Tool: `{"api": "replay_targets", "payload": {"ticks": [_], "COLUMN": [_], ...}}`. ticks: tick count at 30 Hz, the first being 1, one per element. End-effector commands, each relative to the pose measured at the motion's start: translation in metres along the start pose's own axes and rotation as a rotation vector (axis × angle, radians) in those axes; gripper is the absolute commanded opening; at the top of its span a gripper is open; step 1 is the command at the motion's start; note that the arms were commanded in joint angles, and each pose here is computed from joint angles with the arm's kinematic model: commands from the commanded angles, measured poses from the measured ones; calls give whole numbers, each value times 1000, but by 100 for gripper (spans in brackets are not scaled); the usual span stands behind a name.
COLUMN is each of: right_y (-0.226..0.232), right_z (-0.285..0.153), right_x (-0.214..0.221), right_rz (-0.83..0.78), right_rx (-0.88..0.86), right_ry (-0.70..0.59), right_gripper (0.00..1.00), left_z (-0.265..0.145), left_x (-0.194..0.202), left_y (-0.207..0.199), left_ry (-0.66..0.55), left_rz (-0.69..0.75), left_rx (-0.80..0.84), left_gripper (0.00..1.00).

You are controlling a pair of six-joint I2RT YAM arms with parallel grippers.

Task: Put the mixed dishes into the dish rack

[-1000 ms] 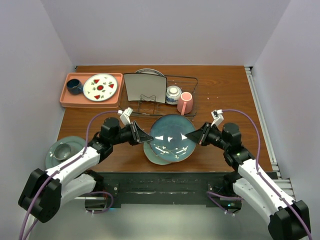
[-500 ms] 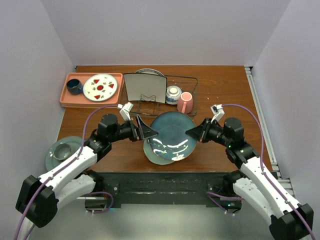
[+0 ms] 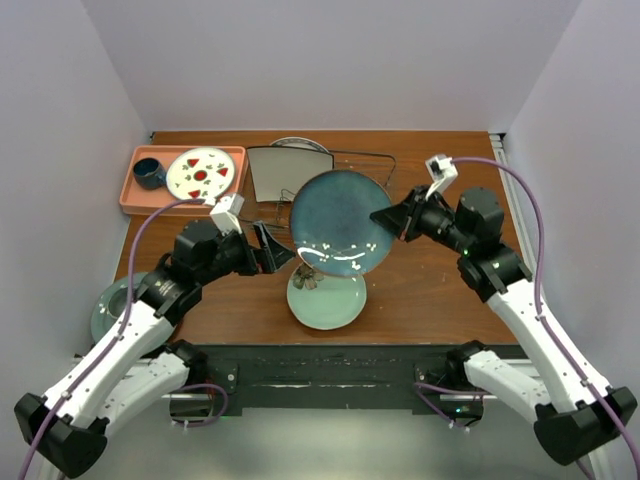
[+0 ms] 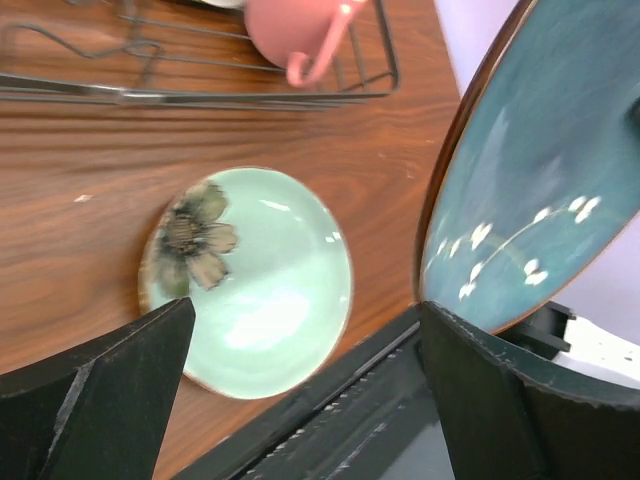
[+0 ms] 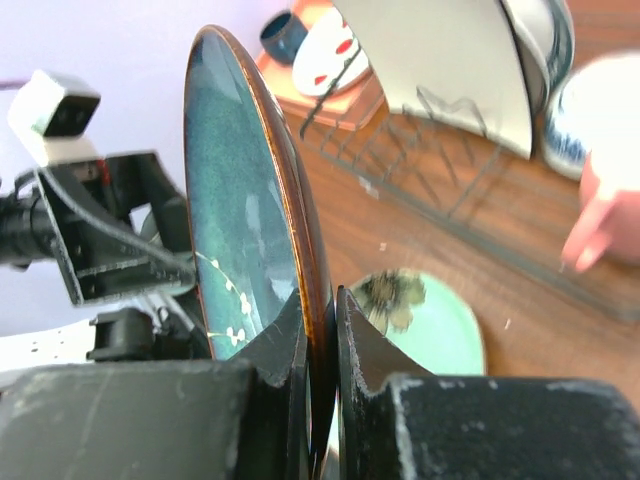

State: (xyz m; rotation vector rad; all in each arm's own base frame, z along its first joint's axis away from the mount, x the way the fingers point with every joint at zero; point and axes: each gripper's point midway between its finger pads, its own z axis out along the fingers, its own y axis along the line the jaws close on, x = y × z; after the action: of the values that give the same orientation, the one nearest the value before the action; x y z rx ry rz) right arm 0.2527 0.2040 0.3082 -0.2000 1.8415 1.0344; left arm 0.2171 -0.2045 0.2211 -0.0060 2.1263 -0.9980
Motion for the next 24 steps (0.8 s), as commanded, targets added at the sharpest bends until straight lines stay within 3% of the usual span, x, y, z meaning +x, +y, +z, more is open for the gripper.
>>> {"api": "replay_targets", "payload": {"ticks": [1, 5, 11, 13, 24], "right_y": [64, 87, 125, 116, 90], "right_z": [-7, 0, 34, 59, 121], "right_x": [-95, -131, -144, -141, -168], "right_rz": [-174, -287, -528, -583, -1041], "right_rx": [-159, -216, -243, -193, -45], "right_ry": [-230, -257, -220, -183, -294], "right_gripper": [0, 0, 0, 0, 0], "left_z": [-25, -38, -50, -53, -51], "left_x": [-22, -32, -38, -41, -48], "left_y": [20, 32, 42, 42, 55], "left_ry": [-90, -132, -154, -171, -179], "left_rz": [78, 110, 131, 130, 168], "left_rx": [-170, -259, -331, -344, -421], "left_gripper": [100, 100, 100, 100, 100]}}
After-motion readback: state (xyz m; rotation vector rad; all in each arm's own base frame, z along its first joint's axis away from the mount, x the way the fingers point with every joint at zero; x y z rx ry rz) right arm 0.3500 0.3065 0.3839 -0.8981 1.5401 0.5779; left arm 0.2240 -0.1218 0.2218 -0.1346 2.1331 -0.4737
